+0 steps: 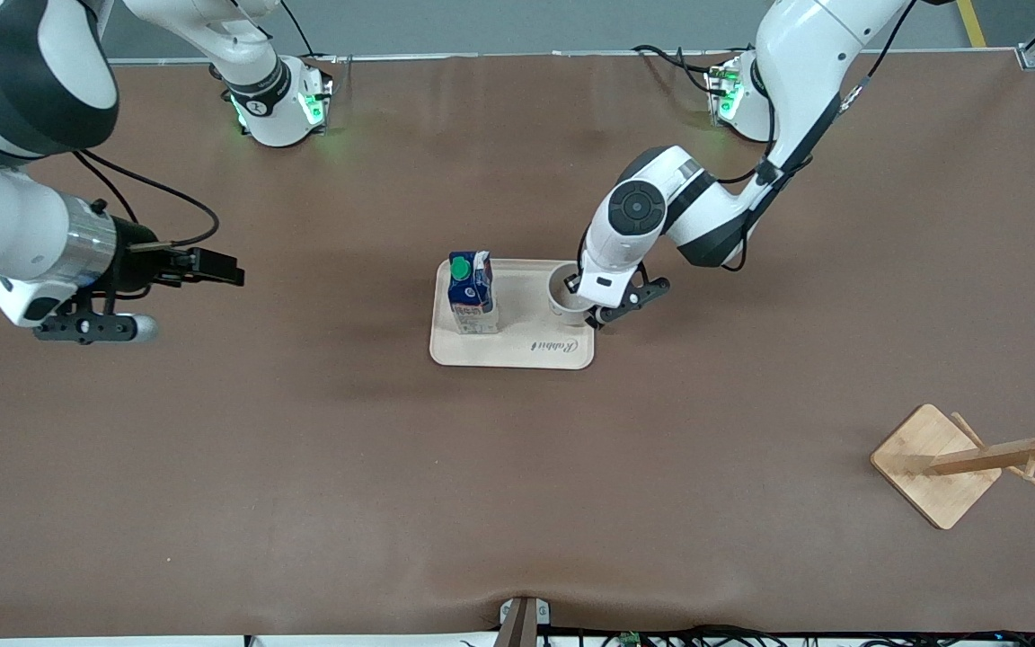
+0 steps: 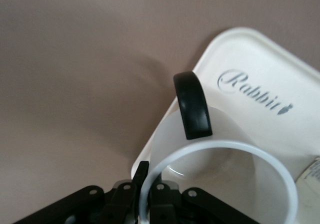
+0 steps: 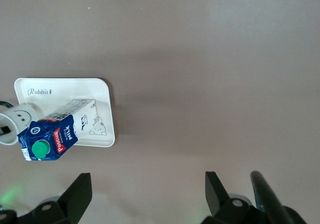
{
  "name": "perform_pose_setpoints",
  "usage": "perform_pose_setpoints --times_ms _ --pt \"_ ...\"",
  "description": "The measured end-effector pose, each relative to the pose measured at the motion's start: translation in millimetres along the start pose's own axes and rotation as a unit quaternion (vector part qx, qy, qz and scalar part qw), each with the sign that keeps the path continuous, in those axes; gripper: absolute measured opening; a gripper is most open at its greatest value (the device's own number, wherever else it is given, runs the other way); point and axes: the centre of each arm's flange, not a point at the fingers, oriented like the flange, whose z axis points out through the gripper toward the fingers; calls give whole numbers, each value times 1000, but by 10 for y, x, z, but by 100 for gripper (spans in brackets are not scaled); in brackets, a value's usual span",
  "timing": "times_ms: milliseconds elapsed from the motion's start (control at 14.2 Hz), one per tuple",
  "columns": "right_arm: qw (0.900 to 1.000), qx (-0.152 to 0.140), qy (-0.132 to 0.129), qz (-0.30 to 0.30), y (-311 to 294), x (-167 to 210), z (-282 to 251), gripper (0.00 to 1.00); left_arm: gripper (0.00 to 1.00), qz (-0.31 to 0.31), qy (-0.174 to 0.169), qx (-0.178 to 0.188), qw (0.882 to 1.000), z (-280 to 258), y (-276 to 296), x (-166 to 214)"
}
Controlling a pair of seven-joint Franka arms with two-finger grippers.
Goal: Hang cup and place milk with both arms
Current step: 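Lift the mug with the left gripper while the right gripper reaches the carton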
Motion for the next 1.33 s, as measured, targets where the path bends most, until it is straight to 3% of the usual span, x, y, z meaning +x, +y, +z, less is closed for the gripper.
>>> perform_pose_setpoints --times_ms 140,281,772,1333 --pt "1000 -5 -14 -23 -297 -13 196 100 5 -5 8 11 1000 -303 35 89" --pt "999 -12 -11 -46 -797 -39 470 100 5 -5 20 13 1000 -573 33 136" --pt "1000 -19 16 -4 -2299 -374 1472 100 5 30 51 24 998 -1459 -319 589" --pt "999 -41 -6 -19 -2710 -482 2173 100 5 66 41 42 996 -2144 -775 1221"
